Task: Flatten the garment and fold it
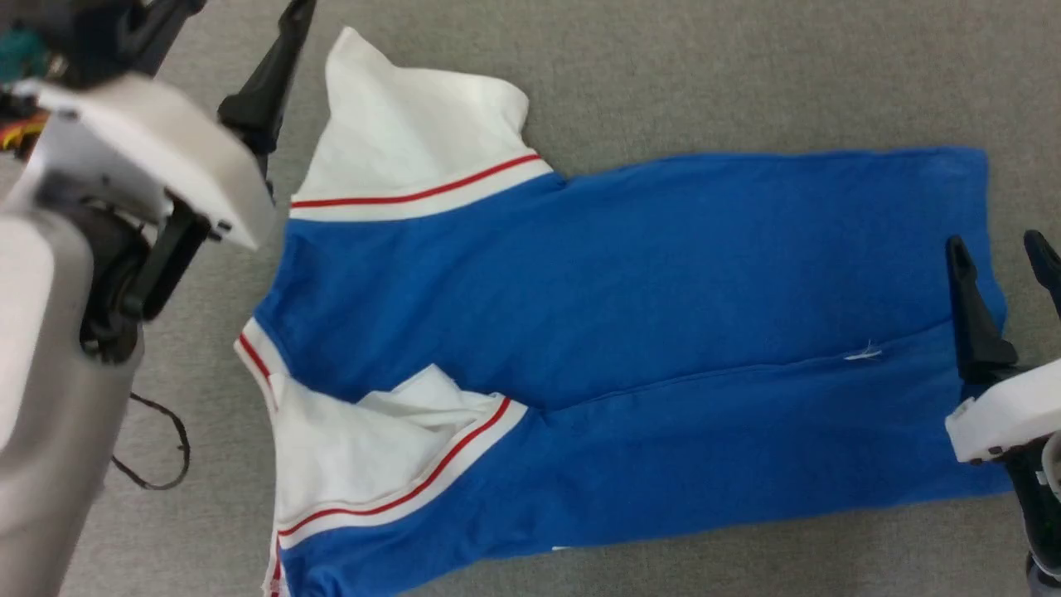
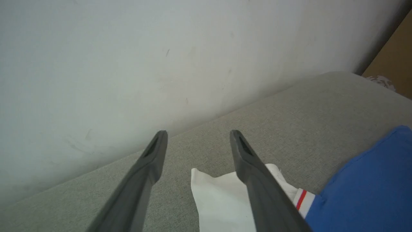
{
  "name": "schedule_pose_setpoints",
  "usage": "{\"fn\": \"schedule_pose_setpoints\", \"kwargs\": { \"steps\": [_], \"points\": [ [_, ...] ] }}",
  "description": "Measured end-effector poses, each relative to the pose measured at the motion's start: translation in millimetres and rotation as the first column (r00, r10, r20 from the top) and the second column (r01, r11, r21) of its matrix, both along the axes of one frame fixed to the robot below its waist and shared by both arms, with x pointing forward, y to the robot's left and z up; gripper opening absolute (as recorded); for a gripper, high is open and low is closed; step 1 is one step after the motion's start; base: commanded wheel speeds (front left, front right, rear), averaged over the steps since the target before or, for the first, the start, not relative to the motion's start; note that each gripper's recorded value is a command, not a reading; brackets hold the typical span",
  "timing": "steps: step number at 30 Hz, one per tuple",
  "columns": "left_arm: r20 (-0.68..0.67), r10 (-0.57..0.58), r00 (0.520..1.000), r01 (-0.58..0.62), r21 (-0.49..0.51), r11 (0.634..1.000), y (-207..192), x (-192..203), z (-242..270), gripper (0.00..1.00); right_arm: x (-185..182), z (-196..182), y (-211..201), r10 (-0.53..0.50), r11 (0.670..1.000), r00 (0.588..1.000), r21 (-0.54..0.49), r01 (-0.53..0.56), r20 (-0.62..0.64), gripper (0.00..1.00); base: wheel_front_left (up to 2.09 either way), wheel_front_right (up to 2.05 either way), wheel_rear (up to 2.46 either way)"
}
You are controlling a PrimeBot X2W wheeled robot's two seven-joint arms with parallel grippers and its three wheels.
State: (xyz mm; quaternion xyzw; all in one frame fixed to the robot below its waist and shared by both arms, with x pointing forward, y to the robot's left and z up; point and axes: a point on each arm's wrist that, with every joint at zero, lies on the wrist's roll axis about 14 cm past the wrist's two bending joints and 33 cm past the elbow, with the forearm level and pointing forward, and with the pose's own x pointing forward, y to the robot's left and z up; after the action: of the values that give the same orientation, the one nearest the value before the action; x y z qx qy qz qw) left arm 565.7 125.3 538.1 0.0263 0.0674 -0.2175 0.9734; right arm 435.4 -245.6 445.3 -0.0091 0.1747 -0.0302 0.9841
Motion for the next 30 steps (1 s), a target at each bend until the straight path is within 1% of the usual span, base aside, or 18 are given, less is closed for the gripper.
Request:
{"fn": "schedule_pose_setpoints", "kwargs": {
  "steps": [2, 4, 6, 12, 17, 18, 19, 21, 26, 28, 30],
  "points": [
    [-0.098, -0.030, 0.995, 0.034, 0.045, 0.998, -7, 10, -25, 1.00, 1, -10, 0, -0.003, 1.000, 1.000, 0.003, 0.003, -0.024, 1.00, 0.00, 0.00, 0.00],
    [-0.193, -0.049, 0.980, 0.068, 0.093, 0.993, -11, 15, -52, 1.00, 0, -19, 0, -0.004, 1.000, 0.999, 0.006, 0.004, -0.048, 1.00, 0.00, 0.00, 0.00],
    [-0.266, -0.058, 0.962, 0.091, 0.113, 0.989, -16, 20, -72, 1.00, 0, -26, -1, -0.009, 1.000, 0.998, 0.005, 0.009, -0.064, 1.00, 0.00, 0.00, 0.00],
    [-0.375, -0.070, 0.924, 0.134, 0.147, 0.980, -25, 34, -106, 1.00, -3, -43, -10, -0.032, 0.999, 0.993, -0.014, 0.031, -0.113, 1.00, 0.00, 0.00, 0.00],
    [-0.497, -0.034, 0.867, 0.154, 0.202, 0.967, -19, 33, -145, 1.00, -5, -53, -14, -0.040, 0.999, 0.990, -0.021, 0.037, -0.137, 1.00, 0.00, 0.00, 0.00],
    [-0.513, -0.029, 0.858, 0.157, 0.207, 0.966, -18, 33, -150, 0.74, -5, -55, -14, -0.042, 0.999, 0.989, -0.023, 0.039, -0.143, 1.00, 0.00, 0.00, 0.00],
    [-0.523, -0.030, 0.852, 0.159, 0.204, 0.966, -19, 33, -153, 0.00, -6, -56, -15, -0.044, 0.999, 0.988, -0.024, 0.040, -0.147, 1.00, 0.00, 0.00, 0.00],
    [-0.531, -0.040, 0.846, 0.168, 0.196, 0.966, -22, 33, -155, 0.00, -5, -55, -18, -0.048, 0.999, 0.988, -0.031, 0.044, -0.146, 1.00, 0.00, 0.00, 0.00],
    [-0.493, -0.049, 0.868, 0.160, 0.185, 0.970, -24, 35, -145, 0.00, -2, -47, -23, -0.036, 0.998, 0.991, -0.055, 0.029, -0.128, 1.00, 0.00, 0.00, 0.00],
    [-0.471, -0.049, 0.881, 0.153, 0.185, 0.971, -23, 35, -138, 0.00, 4, -36, -24, -0.022, 0.998, 0.994, -0.067, 0.015, -0.103, 1.00, 0.00, 0.00, 0.00],
    [-0.455, -0.048, 0.889, 0.148, 0.188, 0.971, -21, 33, -133, 0.00, 15, -19, -27, 0.005, 0.994, 0.998, -0.105, -0.012, -0.068, 1.00, 0.00, 0.00, 0.00]
  ]
}}
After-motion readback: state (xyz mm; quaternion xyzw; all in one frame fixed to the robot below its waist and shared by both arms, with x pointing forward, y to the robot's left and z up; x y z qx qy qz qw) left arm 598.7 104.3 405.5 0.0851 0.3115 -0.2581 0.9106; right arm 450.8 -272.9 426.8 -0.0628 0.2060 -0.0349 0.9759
